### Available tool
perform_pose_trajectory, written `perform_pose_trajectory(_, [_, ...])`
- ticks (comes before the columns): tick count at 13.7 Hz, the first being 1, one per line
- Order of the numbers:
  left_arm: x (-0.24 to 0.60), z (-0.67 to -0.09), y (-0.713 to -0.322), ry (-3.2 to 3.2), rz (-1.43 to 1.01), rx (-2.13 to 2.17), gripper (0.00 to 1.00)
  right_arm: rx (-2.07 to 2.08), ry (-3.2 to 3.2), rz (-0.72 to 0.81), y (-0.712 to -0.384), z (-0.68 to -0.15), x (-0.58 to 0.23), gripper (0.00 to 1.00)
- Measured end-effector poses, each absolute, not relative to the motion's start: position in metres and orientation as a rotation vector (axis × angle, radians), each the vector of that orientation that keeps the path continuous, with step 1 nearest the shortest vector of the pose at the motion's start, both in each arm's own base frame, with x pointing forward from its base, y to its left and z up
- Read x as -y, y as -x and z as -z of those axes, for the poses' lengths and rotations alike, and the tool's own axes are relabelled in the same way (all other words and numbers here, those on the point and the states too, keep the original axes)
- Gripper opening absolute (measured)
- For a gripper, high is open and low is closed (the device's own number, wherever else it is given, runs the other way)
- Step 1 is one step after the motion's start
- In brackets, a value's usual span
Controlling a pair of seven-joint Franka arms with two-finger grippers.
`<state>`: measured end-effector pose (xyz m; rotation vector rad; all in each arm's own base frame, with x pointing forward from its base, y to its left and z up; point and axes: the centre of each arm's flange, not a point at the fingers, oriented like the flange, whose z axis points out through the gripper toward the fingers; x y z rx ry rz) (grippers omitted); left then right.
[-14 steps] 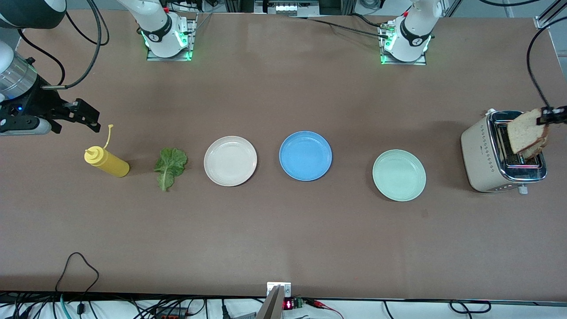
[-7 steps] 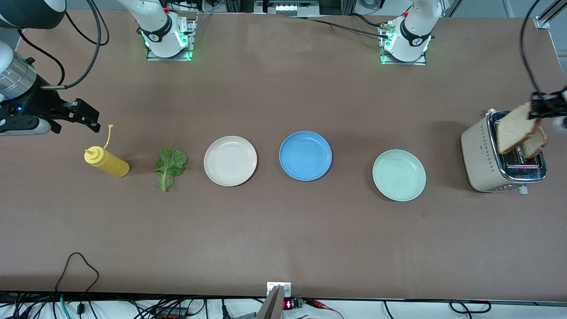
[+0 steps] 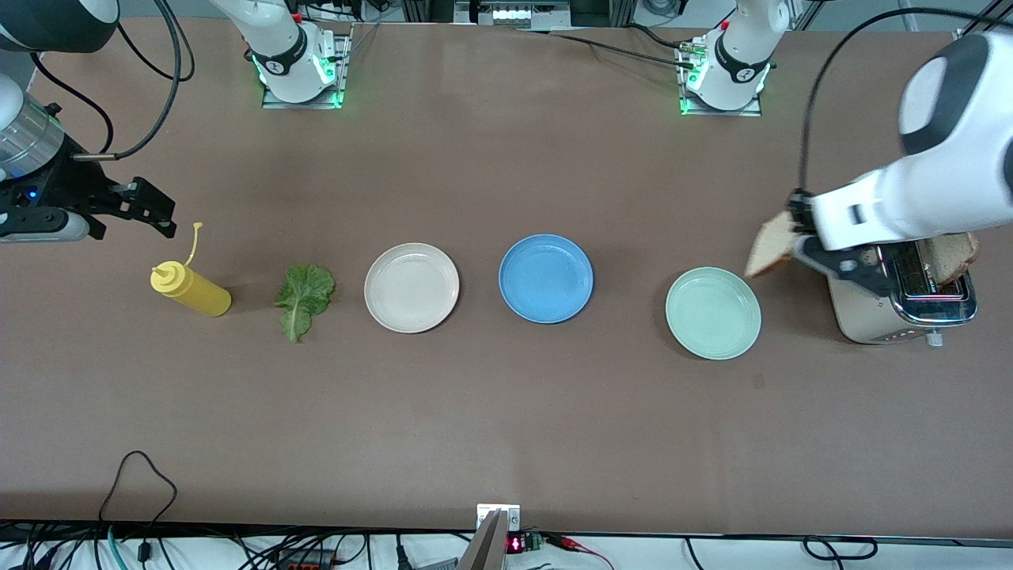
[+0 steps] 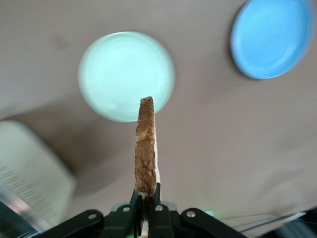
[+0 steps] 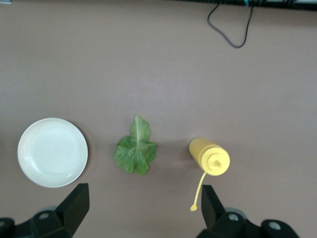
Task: Make sandwich in blue plate with both arms
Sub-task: 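Carry the bread to the blue plate while the right gripper reaches the lettuce, then lower the bread onto the blue plate while the right gripper grasps the lettuce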
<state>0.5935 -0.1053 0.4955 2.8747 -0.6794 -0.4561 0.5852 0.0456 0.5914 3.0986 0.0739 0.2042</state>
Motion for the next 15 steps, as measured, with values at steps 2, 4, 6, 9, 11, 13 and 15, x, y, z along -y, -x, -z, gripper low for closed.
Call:
perform_pose_trajectory(2, [0.134,-0.474,-0.595,-2.734,0.507,0.563,0.07,-0.078,-3.094,-0.199,-0.586,-0.587,-0.046,1.00])
perform_pose_trajectory(4, [0.158,-0.448,-0.601,-2.527,0.536,0.459,0.07,-0.081,-3.095,-0.133,-0.588,-0.565,-0.046,1.00])
perform_pose_trajectory(6, [0.174,-0.412,-0.614,-2.313,0.543,0.337,0.07,-0.082,-3.096,-0.033,-0.597,-0.525,-0.046,1.00])
perform_pose_trajectory(9, [0.190,-0.342,-0.632,-2.125,0.434,0.229,0.07,-0.109,-3.094,0.097,-0.616,-0.458,-0.056,1.00])
perform_pose_trajectory(11, [0.204,-0.298,-0.626,-2.049,0.333,0.186,0.07,-0.132,-3.093,0.150,-0.628,-0.414,-0.066,1.00])
perform_pose_trajectory(13, [0.223,-0.261,-0.609,-2.011,0.238,0.154,0.07,-0.135,-3.092,0.203,-0.637,-0.368,-0.067,1.00])
perform_pose_trajectory(15, [0.238,-0.233,-0.593,-1.990,0.170,0.150,0.07,-0.138,-3.092,0.250,-0.643,-0.321,-0.069,1.00])
